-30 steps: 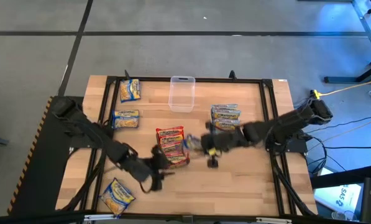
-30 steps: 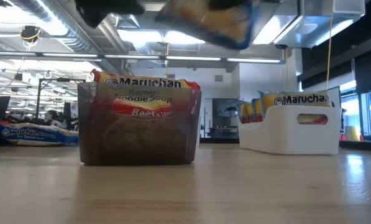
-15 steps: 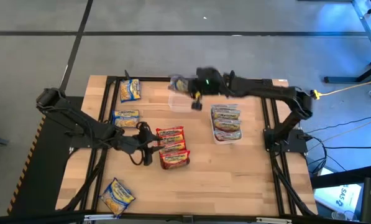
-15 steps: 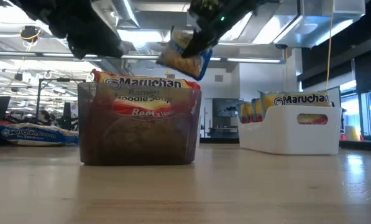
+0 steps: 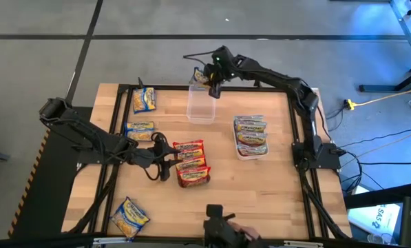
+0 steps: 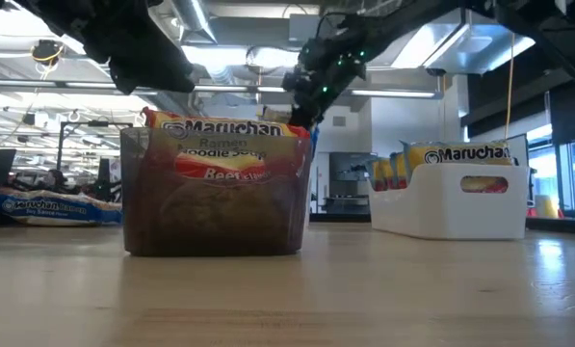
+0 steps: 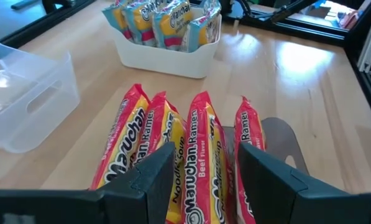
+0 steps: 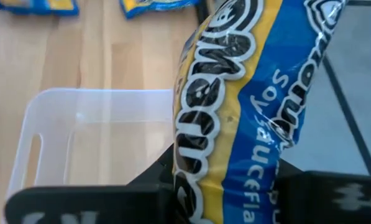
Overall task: Sort Maruchan noodles
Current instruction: Put the blue noodle pack into the transparent bin
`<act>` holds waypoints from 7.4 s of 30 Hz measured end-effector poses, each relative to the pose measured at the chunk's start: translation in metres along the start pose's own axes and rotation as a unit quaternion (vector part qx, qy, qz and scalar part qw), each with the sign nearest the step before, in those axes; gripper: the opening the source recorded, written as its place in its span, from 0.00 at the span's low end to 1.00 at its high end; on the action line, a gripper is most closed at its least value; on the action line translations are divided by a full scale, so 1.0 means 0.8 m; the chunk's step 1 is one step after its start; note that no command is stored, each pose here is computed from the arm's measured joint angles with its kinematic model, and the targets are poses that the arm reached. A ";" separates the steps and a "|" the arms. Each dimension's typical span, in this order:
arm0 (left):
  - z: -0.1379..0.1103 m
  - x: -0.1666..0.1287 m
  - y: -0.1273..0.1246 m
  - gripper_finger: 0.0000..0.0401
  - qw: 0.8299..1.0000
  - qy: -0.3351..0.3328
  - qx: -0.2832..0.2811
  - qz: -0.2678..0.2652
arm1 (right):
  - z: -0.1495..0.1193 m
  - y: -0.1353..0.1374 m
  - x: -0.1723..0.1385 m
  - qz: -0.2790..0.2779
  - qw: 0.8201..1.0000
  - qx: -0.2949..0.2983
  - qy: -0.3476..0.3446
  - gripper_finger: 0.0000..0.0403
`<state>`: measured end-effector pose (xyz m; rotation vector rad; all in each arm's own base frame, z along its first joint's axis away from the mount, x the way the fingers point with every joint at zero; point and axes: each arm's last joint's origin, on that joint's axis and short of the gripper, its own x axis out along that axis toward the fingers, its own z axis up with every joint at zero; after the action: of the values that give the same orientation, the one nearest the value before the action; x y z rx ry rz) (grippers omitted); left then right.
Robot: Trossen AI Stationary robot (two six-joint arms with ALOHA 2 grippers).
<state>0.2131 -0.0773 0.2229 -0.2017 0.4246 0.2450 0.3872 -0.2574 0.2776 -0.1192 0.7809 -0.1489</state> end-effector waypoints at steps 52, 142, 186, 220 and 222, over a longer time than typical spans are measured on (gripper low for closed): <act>0.000 0.000 0.000 0.42 1.000 -0.001 0.013 0.002 | -0.060 0.006 0.111 -0.030 0.993 -0.032 0.112 0.50; -0.141 -0.073 -0.218 0.42 0.788 0.574 -0.178 0.131 | -0.255 0.601 -0.152 0.013 0.994 0.096 0.044 0.46; -0.057 0.114 -0.222 0.42 0.960 0.263 -0.043 -0.091 | -0.192 0.598 -0.050 0.176 0.892 0.416 -0.019 0.81; -0.132 0.111 -0.219 0.42 0.978 0.182 -0.054 -0.081 | -0.165 0.617 0.011 0.183 0.863 0.469 -0.041 0.81; -0.133 0.115 -0.221 0.42 0.979 0.174 -0.053 -0.089 | -0.165 0.617 0.011 0.184 0.868 0.459 -0.045 0.81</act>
<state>0.3027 -0.2532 0.1137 -0.3884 0.7380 0.0554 0.3441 0.2190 0.0984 0.9211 0.5592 -0.1381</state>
